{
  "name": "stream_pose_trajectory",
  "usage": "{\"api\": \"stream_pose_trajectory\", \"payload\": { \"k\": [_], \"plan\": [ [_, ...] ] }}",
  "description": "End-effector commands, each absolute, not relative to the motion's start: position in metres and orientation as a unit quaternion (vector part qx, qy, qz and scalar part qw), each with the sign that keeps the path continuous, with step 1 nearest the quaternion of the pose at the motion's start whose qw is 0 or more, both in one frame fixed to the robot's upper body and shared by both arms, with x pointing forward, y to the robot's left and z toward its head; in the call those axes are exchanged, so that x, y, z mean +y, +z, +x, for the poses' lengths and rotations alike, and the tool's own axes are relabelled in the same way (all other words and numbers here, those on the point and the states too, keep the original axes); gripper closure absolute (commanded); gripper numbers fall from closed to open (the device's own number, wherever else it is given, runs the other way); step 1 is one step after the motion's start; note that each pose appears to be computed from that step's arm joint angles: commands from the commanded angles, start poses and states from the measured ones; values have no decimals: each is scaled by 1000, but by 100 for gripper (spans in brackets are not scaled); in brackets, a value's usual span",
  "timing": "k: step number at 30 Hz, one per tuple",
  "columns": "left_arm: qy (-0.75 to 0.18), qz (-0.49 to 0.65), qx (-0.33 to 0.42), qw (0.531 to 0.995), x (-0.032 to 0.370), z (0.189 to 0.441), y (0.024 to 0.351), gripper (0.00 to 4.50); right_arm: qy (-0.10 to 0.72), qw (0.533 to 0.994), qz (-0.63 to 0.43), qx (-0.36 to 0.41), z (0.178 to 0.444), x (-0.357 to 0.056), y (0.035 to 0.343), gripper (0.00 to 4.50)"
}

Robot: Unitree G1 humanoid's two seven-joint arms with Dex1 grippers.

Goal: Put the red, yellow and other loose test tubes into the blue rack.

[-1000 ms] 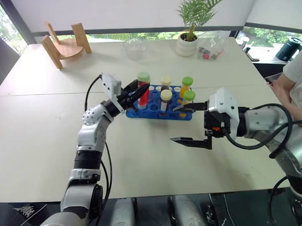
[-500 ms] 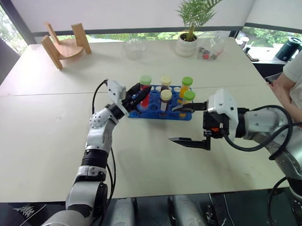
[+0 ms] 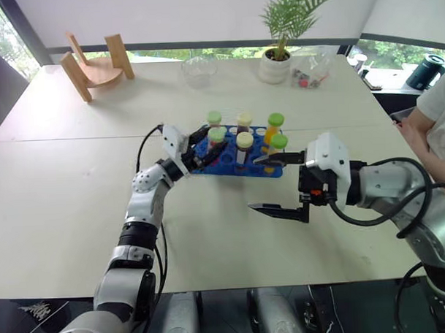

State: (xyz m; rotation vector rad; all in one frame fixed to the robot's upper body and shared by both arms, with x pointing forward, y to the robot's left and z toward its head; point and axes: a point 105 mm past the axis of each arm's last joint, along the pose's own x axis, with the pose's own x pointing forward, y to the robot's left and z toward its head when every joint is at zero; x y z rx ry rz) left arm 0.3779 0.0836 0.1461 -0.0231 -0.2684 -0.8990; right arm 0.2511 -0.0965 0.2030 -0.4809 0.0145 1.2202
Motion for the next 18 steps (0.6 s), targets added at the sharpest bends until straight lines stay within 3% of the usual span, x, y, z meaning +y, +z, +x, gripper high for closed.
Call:
{"api": "stream_pose_trajectory", "payload": {
  "k": [1,7,12,18],
  "plan": [
    [-447,25,-155,881,92,366,167,3,567,790,-232,-8,247,-96,210,0],
    [-479,87,-106,867,121,338,180,3,559,798,-226,6,247,-104,204,0],
    [-491,121,-16,863,157,305,177,3,528,822,-213,26,254,-120,197,0],
    [-485,101,24,868,171,278,182,3,499,841,-206,36,261,-138,195,0]
  ]
}}
